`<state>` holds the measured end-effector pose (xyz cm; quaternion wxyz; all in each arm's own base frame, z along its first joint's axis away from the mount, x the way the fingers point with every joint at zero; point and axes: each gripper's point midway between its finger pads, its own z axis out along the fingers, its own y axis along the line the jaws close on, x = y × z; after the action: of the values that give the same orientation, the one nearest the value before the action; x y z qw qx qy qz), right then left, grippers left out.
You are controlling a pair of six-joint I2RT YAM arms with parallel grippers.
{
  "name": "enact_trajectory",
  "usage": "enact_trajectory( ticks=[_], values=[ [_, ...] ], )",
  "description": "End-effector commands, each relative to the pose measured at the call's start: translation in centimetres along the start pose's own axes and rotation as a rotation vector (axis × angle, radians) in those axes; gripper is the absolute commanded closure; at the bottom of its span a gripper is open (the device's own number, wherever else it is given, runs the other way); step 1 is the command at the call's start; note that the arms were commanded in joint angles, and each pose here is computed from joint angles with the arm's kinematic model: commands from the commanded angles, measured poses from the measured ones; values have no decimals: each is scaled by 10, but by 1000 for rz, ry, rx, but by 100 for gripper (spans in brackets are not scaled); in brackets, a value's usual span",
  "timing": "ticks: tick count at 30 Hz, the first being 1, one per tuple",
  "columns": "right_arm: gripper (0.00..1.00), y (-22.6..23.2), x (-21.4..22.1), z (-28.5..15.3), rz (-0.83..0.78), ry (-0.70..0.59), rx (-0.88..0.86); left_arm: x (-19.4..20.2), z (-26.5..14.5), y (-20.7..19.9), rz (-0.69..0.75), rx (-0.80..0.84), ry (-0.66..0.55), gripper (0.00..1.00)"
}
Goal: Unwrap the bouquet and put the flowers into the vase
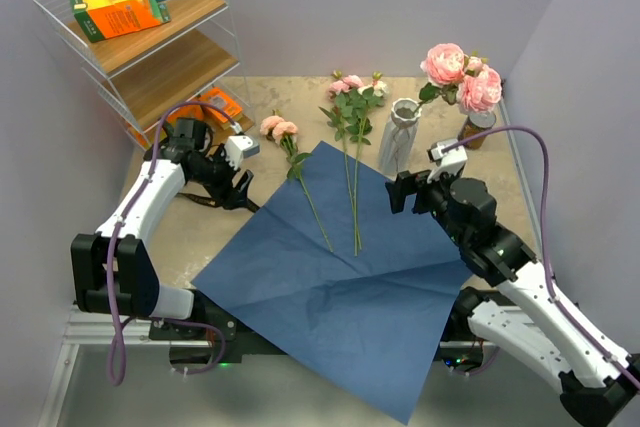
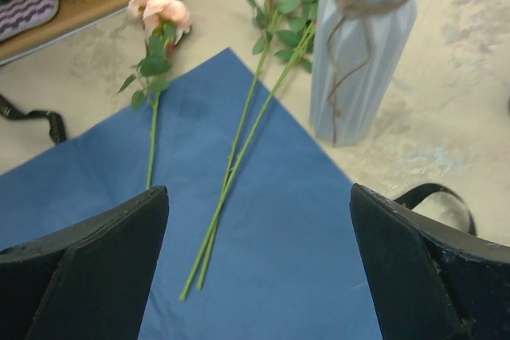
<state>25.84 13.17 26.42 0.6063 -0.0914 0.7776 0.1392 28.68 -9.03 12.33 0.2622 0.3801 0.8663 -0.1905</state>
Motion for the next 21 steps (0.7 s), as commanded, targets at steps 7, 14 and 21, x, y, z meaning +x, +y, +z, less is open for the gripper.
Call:
enact_trajectory(
  ticks=[7,14,21],
  values=[
    [1,43,43,-2,18,74,-115,-22,-12,1,-2,-4,-60,21],
    [1,103,92,42,-132,221,-170,-23,-11,4,-12,-5,-55,21],
    [1,146,109,113,-172,297,-181,-25,-9,5,-16,5,-55,21]
  ],
)
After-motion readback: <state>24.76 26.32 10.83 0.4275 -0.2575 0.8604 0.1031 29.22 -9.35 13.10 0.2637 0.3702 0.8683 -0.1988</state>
